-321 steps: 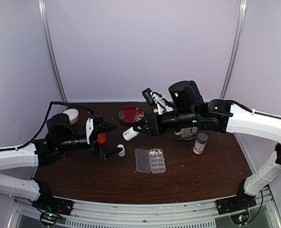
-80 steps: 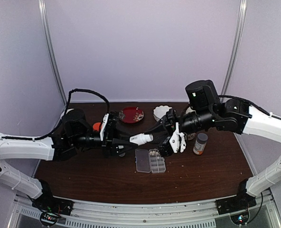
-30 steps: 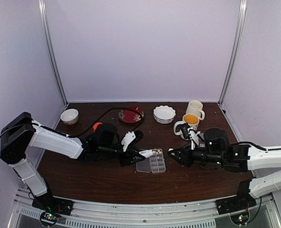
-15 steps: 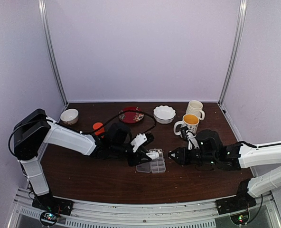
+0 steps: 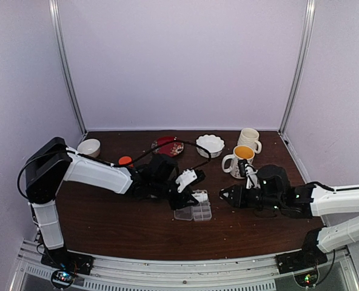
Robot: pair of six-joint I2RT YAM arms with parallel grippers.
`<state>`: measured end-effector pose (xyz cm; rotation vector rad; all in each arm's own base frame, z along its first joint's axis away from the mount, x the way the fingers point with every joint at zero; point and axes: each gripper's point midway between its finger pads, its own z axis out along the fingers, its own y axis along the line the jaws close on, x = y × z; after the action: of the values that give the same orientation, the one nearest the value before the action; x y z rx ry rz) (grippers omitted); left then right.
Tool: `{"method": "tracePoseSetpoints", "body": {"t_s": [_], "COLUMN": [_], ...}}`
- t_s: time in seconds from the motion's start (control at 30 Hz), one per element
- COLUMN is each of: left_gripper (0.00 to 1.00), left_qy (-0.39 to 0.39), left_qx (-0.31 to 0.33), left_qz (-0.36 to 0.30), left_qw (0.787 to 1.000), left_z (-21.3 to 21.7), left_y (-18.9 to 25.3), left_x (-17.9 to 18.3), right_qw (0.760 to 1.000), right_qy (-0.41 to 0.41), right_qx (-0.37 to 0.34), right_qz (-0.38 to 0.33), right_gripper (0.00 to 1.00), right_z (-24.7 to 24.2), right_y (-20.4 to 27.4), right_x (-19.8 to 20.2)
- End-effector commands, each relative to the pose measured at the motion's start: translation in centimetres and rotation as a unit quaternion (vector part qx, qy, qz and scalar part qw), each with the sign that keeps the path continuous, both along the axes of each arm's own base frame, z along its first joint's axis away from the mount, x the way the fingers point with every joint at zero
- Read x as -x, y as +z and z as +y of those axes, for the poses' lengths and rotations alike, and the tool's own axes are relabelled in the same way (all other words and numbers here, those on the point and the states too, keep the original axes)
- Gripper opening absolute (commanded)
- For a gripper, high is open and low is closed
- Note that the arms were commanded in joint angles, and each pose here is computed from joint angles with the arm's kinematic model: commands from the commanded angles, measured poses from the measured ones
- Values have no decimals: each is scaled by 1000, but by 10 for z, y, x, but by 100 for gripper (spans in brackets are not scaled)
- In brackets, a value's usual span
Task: Sort the pills into containers
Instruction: Pour the pill into the compartment of the pill container.
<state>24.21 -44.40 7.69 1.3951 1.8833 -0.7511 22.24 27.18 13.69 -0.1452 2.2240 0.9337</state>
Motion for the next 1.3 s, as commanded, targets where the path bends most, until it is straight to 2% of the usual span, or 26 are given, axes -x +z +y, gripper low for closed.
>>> {"method": "tracePoseSetpoints", "body": {"t_s": [0.0,0.5,0.67,0.97,1.27], "left_gripper": [0,0,0,0,0], "left_qy": [-1,-17,-22,-21,-5], "left_qx": [-11,-27,-52,-36,-51], "left_qz": [-16,-22,-14,-19,-28], "left_qw": [1000,999,998,999,998], "left_z": [-3,-7,-4,-2,2], "left_y": [-2,5,-3,1,-8], "left_x": [-5,3,4,6,0], "right_qw": [1000,1000,1000,1000,1000], "right_qy": [-21,-24,-19,-20,-21], "right_qx": [2,8,7,10,9], "right_qz": [-7,-6,-3,-1,-3], "right_gripper": [0,0,0,0,0], "right_z": [-10,-15,-13,-16,-18], "right_y": [2,1,1,-1,1], "right_x": [-3,-4,-3,-1,0]}}
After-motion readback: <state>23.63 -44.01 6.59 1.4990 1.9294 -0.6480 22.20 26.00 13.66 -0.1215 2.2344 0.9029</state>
